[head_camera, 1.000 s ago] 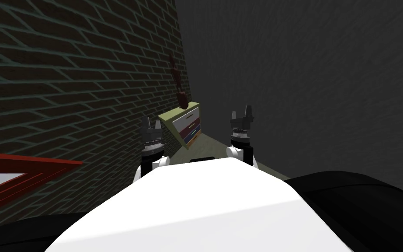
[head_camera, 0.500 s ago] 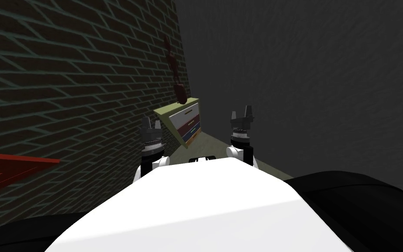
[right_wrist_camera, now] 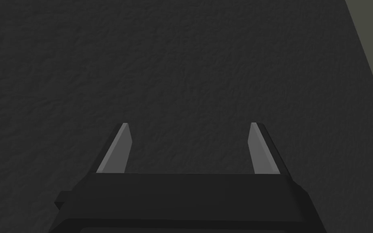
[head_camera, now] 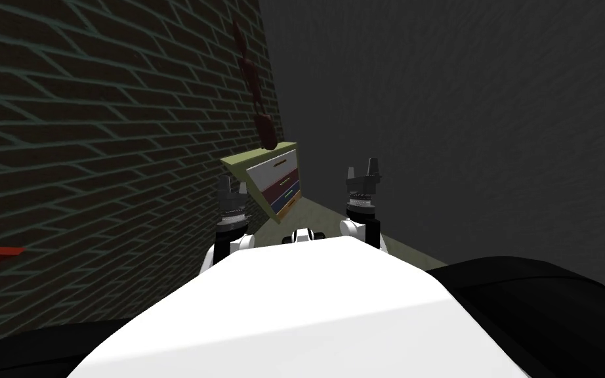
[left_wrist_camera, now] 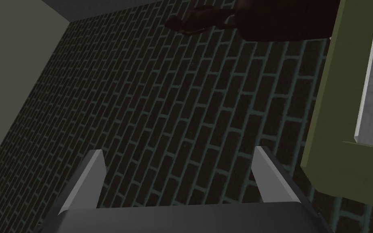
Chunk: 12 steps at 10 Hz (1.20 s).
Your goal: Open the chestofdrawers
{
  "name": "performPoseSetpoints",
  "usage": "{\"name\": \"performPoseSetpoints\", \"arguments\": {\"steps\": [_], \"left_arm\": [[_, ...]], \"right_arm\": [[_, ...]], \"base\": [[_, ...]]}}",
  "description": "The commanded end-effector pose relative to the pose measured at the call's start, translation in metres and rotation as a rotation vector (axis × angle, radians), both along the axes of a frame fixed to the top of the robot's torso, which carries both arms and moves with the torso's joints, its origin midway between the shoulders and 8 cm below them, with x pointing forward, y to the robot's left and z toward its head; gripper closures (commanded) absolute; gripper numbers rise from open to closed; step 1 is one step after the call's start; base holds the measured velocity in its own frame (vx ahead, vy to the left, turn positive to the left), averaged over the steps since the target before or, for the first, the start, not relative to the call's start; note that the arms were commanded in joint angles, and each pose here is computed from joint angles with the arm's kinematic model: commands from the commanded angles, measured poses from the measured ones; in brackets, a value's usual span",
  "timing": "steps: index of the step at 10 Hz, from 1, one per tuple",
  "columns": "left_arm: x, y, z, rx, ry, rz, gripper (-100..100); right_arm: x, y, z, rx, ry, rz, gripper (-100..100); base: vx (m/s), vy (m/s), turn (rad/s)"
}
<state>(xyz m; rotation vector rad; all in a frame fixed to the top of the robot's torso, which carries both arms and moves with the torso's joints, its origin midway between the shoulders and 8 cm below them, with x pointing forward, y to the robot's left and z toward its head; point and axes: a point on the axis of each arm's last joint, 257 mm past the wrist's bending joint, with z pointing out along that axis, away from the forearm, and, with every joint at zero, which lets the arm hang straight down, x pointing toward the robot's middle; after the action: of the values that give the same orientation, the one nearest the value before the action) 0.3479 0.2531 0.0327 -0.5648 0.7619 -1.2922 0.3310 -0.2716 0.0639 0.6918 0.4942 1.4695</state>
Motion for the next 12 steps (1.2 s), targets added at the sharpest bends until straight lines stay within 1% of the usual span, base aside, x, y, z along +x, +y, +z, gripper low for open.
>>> {"name": "performPoseSetpoints", "arguments": {"steps": [1,4,5,9,10,12], "left_arm": [[0.020,-0.006,-0.022,-0.015,0.071,-0.029,-100],[0.041,-0.008,-0.048,-0.057,0.144,-0.047,-100],[0.044,-0.009,-0.052,-0.065,0.156,-0.050,-100],[0.066,-0.015,-0.084,-0.107,0.245,-0.074,-100],[0.069,-0.016,-0.088,-0.111,0.257,-0.078,-100],[0.080,-0.021,-0.106,-0.128,0.307,-0.092,-100]], "right_arm": [[0.000,0.000,0.000,0.000,0.000,0.000,0],[0.000,0.000,0.000,0.000,0.000,0.000,0],[0.000,0.000,0.000,0.000,0.000,0.000,0],[0.000,0.000,0.000,0.000,0.000,0.000,0],[0.000,0.000,0.000,0.000,0.000,0.000,0],[0.000,0.000,0.000,0.000,0.000,0.000,0]], "base": [[0.162,0.068,-0.099],[0.161,0.056,-0.095],[0.132,0.037,-0.055],[0.125,0.053,-0.079],[0.110,0.044,-0.064],[0.116,0.043,-0.079]]}}
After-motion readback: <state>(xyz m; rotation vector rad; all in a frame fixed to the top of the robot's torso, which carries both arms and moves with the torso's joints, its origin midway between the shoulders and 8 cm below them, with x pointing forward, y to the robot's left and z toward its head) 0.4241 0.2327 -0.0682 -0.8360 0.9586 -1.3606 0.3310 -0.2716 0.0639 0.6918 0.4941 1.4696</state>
